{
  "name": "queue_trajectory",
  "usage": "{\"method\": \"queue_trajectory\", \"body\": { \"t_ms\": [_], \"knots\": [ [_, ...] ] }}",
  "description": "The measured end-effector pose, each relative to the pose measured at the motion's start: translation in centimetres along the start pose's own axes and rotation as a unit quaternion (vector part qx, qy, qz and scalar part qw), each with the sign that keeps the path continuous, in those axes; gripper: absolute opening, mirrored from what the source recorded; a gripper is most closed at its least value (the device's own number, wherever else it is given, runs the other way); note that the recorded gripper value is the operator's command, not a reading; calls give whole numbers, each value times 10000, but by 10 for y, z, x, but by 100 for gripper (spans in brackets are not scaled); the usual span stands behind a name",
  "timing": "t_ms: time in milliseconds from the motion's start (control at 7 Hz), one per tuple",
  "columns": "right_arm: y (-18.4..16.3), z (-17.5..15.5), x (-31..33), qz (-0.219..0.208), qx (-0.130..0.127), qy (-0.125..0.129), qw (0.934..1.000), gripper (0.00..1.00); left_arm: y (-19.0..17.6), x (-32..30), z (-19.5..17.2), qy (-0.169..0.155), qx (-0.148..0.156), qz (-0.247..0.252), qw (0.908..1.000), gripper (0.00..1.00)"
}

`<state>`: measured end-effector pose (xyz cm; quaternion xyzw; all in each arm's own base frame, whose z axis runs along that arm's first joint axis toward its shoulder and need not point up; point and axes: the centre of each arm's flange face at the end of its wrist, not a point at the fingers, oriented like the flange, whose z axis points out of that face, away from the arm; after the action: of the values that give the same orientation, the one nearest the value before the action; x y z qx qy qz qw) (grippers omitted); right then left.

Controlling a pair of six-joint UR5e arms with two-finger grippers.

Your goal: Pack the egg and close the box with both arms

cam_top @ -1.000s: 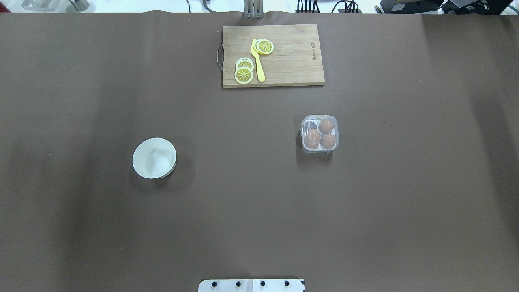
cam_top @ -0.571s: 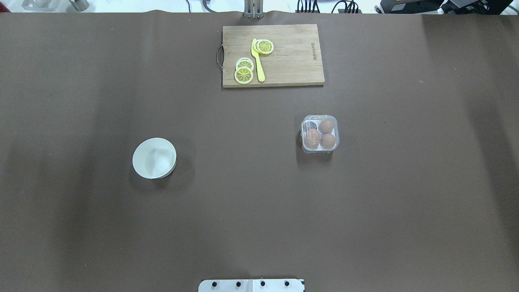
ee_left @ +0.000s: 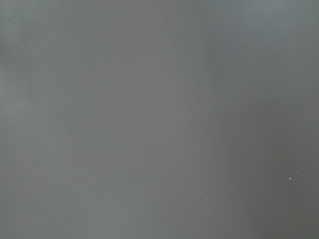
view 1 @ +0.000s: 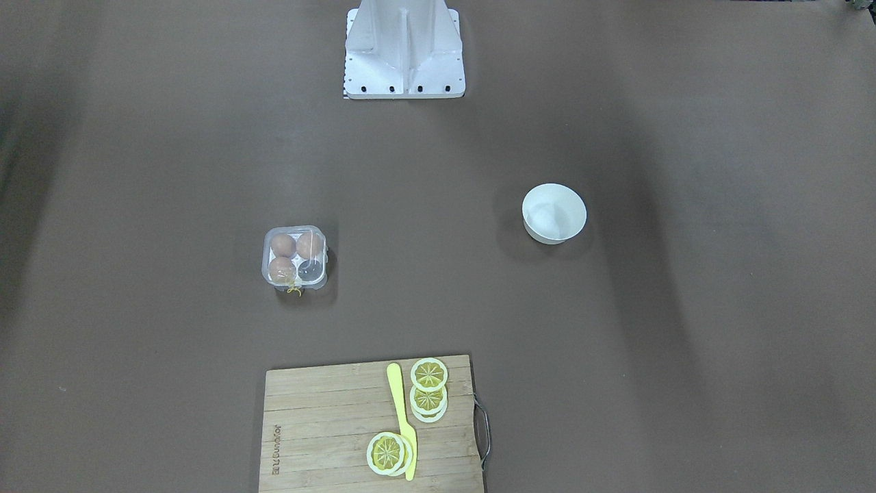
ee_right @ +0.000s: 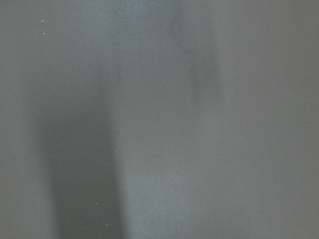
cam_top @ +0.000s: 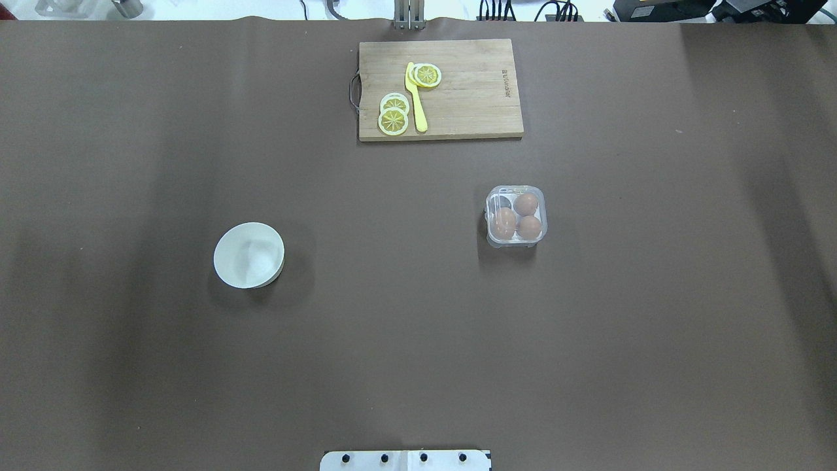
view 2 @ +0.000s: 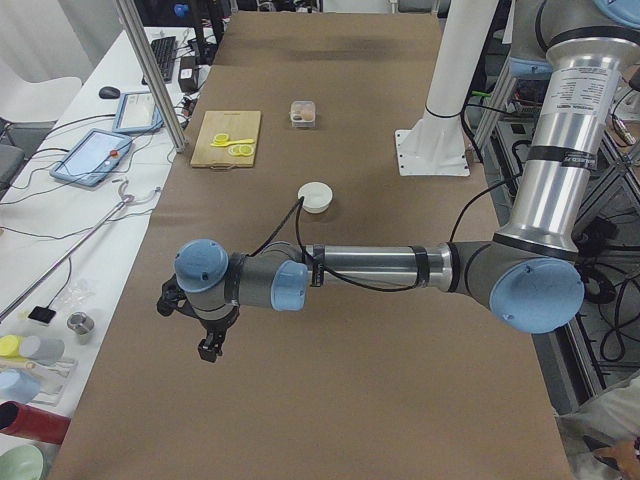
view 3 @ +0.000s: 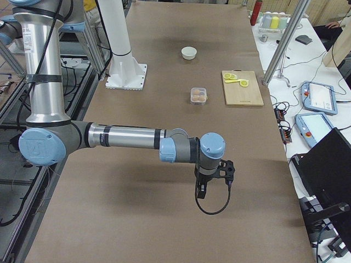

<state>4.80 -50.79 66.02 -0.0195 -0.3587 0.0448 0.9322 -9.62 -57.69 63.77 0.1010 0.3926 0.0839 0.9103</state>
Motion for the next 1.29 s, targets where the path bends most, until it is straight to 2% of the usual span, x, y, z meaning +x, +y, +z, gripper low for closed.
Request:
{"method": "queue_trajectory", "body": {
  "t_ms": [1286],
  "knots": [
    [-4, 5, -21, 93, -44, -47, 9999, 100, 7, -4, 0, -9, 31, 5, 10000, 97]
  ]
}}
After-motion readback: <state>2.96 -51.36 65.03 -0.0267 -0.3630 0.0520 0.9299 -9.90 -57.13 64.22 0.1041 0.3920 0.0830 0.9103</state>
